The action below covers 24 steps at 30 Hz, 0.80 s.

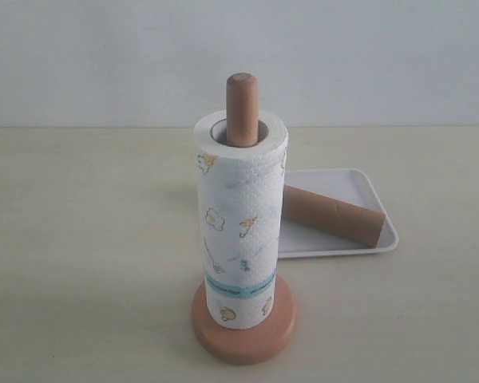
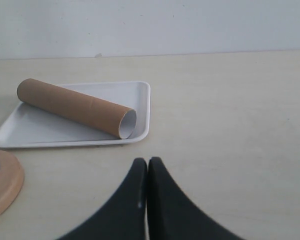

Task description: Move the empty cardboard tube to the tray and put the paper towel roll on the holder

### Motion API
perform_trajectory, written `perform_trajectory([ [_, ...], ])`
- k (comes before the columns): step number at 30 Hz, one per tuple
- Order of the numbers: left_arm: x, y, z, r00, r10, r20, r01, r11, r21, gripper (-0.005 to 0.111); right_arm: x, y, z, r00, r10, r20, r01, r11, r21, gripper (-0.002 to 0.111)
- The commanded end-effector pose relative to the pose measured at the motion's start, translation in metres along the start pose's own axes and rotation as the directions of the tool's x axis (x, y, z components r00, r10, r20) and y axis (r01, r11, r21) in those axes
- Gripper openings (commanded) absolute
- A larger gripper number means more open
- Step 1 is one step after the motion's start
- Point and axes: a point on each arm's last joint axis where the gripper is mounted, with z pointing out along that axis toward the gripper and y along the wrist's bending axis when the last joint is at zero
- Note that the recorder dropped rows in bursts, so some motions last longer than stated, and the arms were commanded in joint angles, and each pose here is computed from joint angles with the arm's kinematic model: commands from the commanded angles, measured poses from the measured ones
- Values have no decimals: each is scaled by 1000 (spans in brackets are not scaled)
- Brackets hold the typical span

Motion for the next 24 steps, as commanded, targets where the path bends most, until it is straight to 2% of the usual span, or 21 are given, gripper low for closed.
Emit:
perform_trajectory([
  [1,4,2,0,997,66,-32,-66,998,-19,4,-1,0,0,1000,-10,15,10,1000,5,0],
  [5,10,7,-1,987,121,-102,-127,990,-57,4,-1,0,0,1000,-10,15,10,1000,5,0],
  [10,26,15,-5,935,188,-300,-227,969,-100,4,-1,0,0,1000,-10,15,10,1000,5,0],
  [15,27,16,-5,917,244,-316,-285,955,-88,4,-1,0,0,1000,-10,15,10,1000,5,0],
  [24,27,16,-5,915,248,-319,-289,953,-87,4,-1,0,0,1000,-10,15,10,1000,5,0],
])
